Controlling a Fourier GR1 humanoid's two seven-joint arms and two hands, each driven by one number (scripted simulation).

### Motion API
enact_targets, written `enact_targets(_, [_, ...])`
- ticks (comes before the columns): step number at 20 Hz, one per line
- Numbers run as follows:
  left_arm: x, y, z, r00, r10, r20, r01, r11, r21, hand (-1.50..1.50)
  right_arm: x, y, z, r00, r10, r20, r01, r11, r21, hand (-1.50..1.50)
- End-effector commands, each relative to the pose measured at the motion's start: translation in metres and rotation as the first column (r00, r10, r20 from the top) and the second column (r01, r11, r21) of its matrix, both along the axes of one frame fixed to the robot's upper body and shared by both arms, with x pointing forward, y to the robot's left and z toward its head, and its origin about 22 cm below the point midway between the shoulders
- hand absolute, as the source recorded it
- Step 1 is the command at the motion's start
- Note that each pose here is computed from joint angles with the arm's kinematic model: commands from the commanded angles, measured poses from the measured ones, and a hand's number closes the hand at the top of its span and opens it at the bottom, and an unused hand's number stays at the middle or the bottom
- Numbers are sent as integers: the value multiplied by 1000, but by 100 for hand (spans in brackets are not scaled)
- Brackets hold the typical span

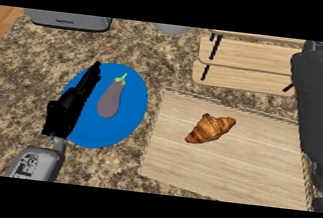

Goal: Pick the cupcake from the tray and place it in the tiered shelf

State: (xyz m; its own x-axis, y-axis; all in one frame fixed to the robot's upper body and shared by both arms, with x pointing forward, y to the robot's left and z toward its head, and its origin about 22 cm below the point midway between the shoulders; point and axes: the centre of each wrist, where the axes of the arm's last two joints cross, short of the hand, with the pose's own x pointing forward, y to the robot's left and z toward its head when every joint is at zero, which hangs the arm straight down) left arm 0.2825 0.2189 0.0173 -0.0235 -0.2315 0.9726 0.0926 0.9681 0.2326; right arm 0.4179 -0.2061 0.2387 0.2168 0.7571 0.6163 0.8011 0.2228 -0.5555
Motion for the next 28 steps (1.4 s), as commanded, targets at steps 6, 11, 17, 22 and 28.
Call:
enact_targets(6, [-6, 6, 2, 1000, -11, 6, 11, 1000, -2, 0, -20, -18, 17, 996, 23, 90, -37, 987, 155, -150])
enact_targets(11, [4, 0, 2, 1000, 11, 7, -11, 1000, -2, 0, -19, -24, 28, 987, 97, 130, -125, 967, 224, -150])
enact_targets(17, [-5, 2, -10, 1000, 4, -1, -4, 1000, 8, 0, -28, -35, 56, 974, 110, 198, -158, 958, 240, -150])
enact_targets(22, [3, 12, 0, 1000, 18, -3, -18, 1000, 10, 0, -58, -29, 75, 909, 51, 414, -231, 888, 398, -150])
enact_targets(28, [-4, 7, 1, 1000, 23, 5, -23, 1000, -4, 0, -108, -86, 114, 906, -112, 407, -106, 873, 476, -150])
